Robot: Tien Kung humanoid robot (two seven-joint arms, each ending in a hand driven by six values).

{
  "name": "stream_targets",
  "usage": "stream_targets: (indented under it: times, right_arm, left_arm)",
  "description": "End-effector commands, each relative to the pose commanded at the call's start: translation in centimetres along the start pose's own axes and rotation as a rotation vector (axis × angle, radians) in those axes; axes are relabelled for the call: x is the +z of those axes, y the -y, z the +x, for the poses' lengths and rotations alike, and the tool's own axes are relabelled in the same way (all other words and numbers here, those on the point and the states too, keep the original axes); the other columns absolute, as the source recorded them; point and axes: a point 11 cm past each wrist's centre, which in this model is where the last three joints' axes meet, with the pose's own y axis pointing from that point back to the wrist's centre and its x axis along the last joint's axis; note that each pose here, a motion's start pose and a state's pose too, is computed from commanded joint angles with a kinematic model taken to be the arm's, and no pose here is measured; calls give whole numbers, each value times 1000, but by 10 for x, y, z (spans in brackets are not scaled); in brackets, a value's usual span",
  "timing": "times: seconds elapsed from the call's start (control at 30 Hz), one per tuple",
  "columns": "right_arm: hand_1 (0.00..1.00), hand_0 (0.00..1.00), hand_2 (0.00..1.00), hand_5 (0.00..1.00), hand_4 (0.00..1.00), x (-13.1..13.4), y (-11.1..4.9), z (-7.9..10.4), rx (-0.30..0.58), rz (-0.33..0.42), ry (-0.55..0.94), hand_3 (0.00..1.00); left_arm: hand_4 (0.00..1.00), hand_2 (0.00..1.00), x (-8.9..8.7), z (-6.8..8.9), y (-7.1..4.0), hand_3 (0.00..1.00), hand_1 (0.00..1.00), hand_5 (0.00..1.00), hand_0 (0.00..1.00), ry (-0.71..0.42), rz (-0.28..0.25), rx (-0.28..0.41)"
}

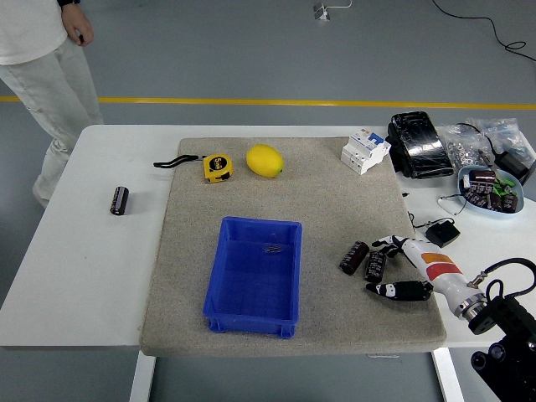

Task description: Pick up the battery,place it into the box

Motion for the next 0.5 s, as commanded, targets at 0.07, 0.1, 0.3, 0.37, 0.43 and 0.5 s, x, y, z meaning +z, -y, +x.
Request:
stream_targets:
  times: [0.07, 0.1, 0.3, 0.37, 0.43, 0.5]
  right_arm:
    - [508, 448, 555, 274, 998, 1, 1, 1, 5, -5, 0, 623]
    - [508, 448, 555, 274, 998, 1, 1, 0, 5, -8, 1, 623]
    - [448, 356, 511, 191, 933, 3, 1, 0, 5, -19, 3, 518]
    - [448, 356, 511, 191, 933, 3, 1, 0, 6, -20, 3, 518]
    - [448, 356, 511, 191, 933, 3, 1, 0, 7, -19, 4, 518]
    - [426, 303, 496, 185, 911, 3, 1, 1, 10, -19, 6, 505]
  left_arm:
    - [668, 715, 0, 0, 0, 625, 686, 637, 729, 1, 0, 0]
    - [668, 715, 0, 0, 0, 625, 686, 637, 729, 1, 0, 0]
    - [666, 715, 0, 0, 0, 625, 686, 636, 729, 4, 1, -1]
    - [666, 715, 0, 0, 0, 625, 686, 636, 729, 5, 2, -1]
    - [666, 715, 0, 0, 0, 625, 686, 636, 729, 6, 2, -1]
    - [666, 715, 0, 0, 0, 626, 686, 637, 728, 7, 2, -1]
